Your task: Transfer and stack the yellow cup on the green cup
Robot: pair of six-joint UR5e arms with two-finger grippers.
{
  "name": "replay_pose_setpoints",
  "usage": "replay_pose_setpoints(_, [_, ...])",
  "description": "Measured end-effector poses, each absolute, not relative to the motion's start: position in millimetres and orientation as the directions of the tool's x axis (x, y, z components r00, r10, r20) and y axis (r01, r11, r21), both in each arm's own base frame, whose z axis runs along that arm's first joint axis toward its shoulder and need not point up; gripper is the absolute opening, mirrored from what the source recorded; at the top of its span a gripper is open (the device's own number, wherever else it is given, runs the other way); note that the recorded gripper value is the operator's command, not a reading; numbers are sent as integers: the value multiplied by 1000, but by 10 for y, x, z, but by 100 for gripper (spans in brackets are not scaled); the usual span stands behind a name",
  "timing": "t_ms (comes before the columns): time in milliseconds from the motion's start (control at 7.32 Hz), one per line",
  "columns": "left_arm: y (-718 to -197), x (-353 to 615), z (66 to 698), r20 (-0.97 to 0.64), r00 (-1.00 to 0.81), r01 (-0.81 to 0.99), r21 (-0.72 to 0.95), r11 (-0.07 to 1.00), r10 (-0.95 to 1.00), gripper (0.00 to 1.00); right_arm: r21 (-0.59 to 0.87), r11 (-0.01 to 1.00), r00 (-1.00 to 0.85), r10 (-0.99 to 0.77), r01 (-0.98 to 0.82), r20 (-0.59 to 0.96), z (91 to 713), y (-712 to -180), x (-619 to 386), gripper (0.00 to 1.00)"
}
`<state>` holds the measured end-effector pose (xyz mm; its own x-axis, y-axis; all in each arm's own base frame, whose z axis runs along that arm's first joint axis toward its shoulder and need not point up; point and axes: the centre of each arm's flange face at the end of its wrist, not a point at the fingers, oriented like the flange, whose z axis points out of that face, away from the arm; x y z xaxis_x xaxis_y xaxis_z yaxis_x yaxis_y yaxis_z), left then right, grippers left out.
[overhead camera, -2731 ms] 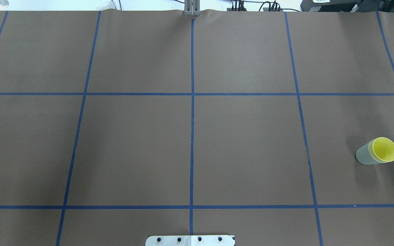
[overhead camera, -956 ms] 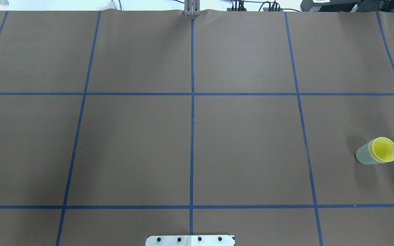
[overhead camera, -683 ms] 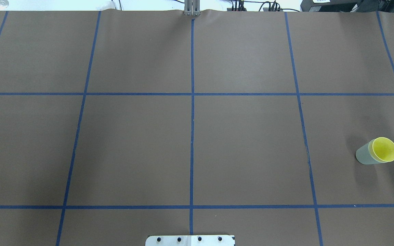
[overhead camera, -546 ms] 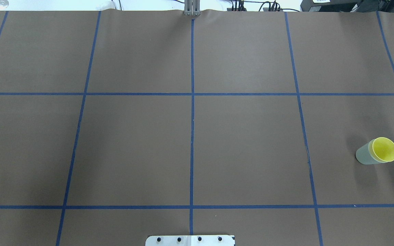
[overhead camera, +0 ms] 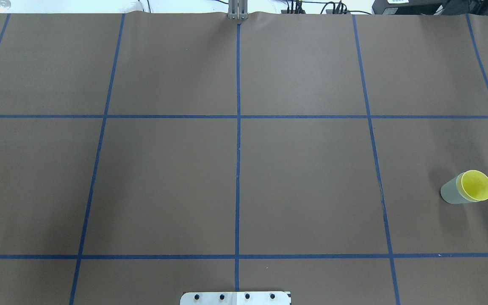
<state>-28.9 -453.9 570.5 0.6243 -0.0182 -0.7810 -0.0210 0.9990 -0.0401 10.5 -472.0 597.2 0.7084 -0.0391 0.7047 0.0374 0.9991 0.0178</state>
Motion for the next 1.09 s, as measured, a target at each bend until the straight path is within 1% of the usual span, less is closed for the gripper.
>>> replay_pose_setpoints(1093, [-4534, -284, 5719, -783, 622, -22, -40, 999, -18, 100, 24, 999, 706, -43, 37, 707, 5937, -4729, 102, 100])
